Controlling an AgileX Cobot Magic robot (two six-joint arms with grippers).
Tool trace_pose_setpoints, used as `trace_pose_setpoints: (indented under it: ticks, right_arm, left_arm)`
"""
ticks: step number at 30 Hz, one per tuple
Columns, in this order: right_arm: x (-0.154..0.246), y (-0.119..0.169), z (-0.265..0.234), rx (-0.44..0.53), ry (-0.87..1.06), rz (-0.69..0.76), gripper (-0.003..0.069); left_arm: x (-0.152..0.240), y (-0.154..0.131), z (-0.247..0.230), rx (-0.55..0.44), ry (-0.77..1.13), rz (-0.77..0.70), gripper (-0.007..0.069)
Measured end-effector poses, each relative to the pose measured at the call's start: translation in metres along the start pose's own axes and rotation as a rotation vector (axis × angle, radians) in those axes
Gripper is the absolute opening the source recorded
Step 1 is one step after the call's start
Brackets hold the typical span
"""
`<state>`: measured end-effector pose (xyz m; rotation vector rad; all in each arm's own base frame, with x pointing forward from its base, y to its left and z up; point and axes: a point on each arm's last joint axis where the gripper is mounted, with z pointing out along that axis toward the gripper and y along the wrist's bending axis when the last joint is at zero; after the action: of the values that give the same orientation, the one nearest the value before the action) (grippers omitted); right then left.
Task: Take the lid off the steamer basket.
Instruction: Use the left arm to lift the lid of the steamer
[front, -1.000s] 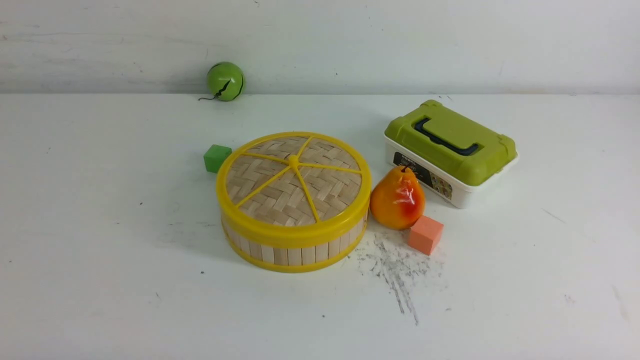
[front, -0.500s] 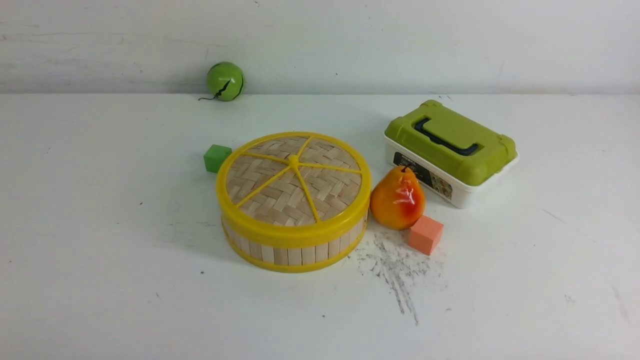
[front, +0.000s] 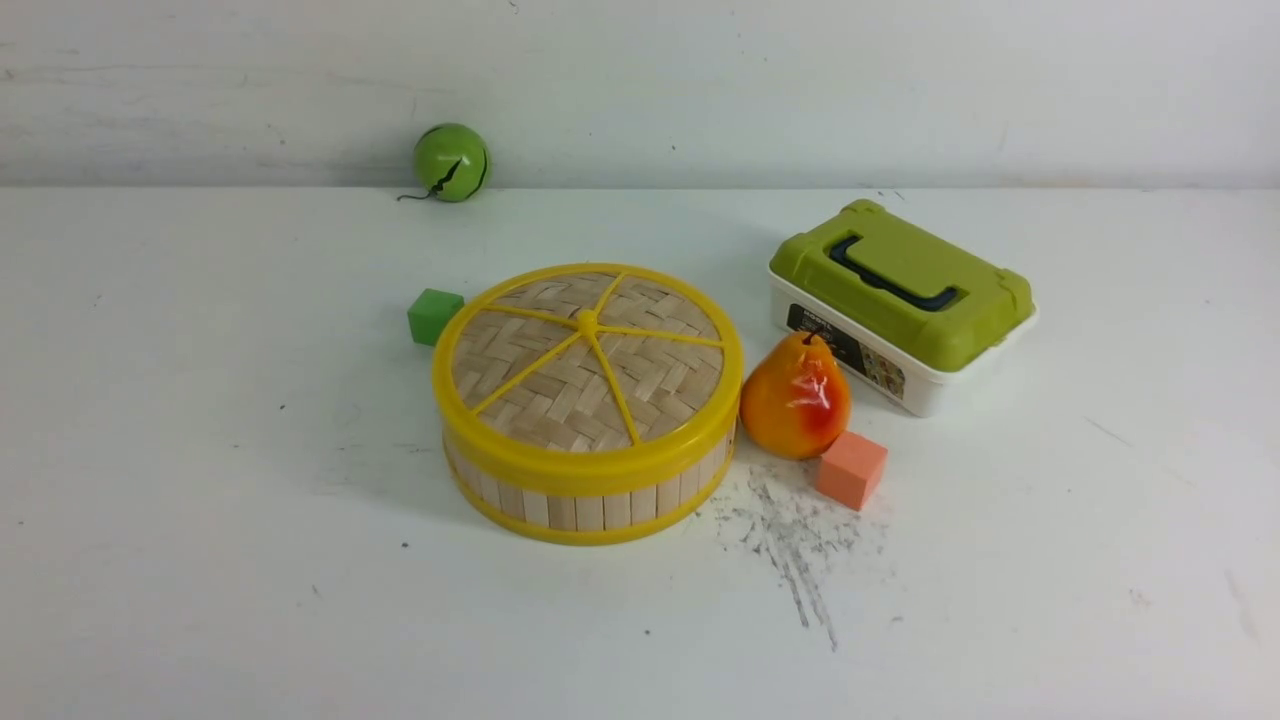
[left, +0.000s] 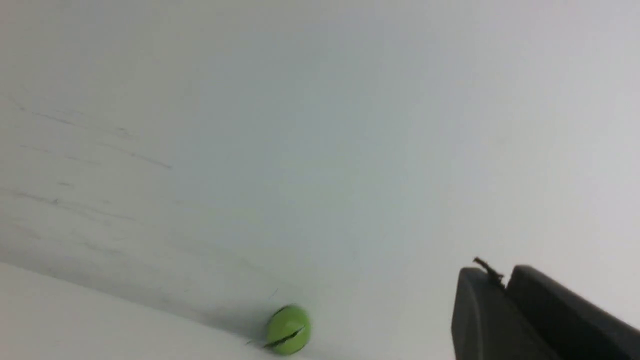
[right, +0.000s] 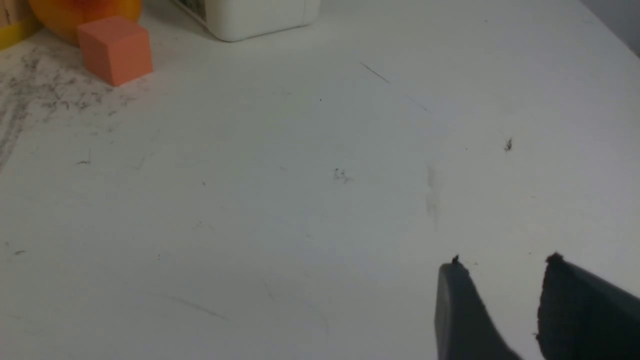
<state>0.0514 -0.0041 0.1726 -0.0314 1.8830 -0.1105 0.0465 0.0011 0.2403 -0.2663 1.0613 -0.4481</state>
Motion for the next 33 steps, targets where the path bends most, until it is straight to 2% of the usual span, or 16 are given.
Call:
trace_pose_setpoints:
  ticks: [3, 7, 11, 15, 17, 22, 25, 30, 33]
  right_arm:
    - [0.000, 0.000, 0.000, 0.000, 0.000, 0.000, 0.0240]
    - [0.000, 0.000, 0.000, 0.000, 0.000, 0.000, 0.0240]
    - [0.000, 0.000, 0.000, 0.000, 0.000, 0.000, 0.0240]
    - [0.000, 0.000, 0.000, 0.000, 0.000, 0.000, 0.0240]
    - [0.000, 0.000, 0.000, 0.000, 0.000, 0.000, 0.0240]
    - [0.000, 0.000, 0.000, 0.000, 0.000, 0.000, 0.0240]
    - [0.000, 0.000, 0.000, 0.000, 0.000, 0.000, 0.0240]
    - [0.000, 0.000, 0.000, 0.000, 0.000, 0.000, 0.0240]
    - [0.000, 0.000, 0.000, 0.000, 0.000, 0.000, 0.0240]
  left_arm:
    - [-0.007, -0.003, 0.001, 0.018, -0.035, -0.120, 0.0034]
    - [-0.028, -0.017, 0.009, 0.019, 0.011, -0.102, -0.0013]
    - [-0.062, -0.036, 0.028, -0.056, 0.172, -0.006, -0.0013]
    - [-0.073, -0.039, 0.063, -0.238, 0.464, 0.063, -0.0013]
    - [-0.067, -0.034, 0.086, -0.347, 0.638, 0.100, -0.0013]
    - [-0.045, -0.020, 0.127, -0.455, 0.829, 0.159, -0.0013]
    - [-0.021, -0.011, 0.156, -0.502, 0.942, 0.126, -0.0013]
    - [0.009, -0.008, 0.187, -0.507, 1.063, -0.009, -0.0013]
    - [0.032, -0.012, 0.213, -0.419, 1.184, -0.097, -0.0013]
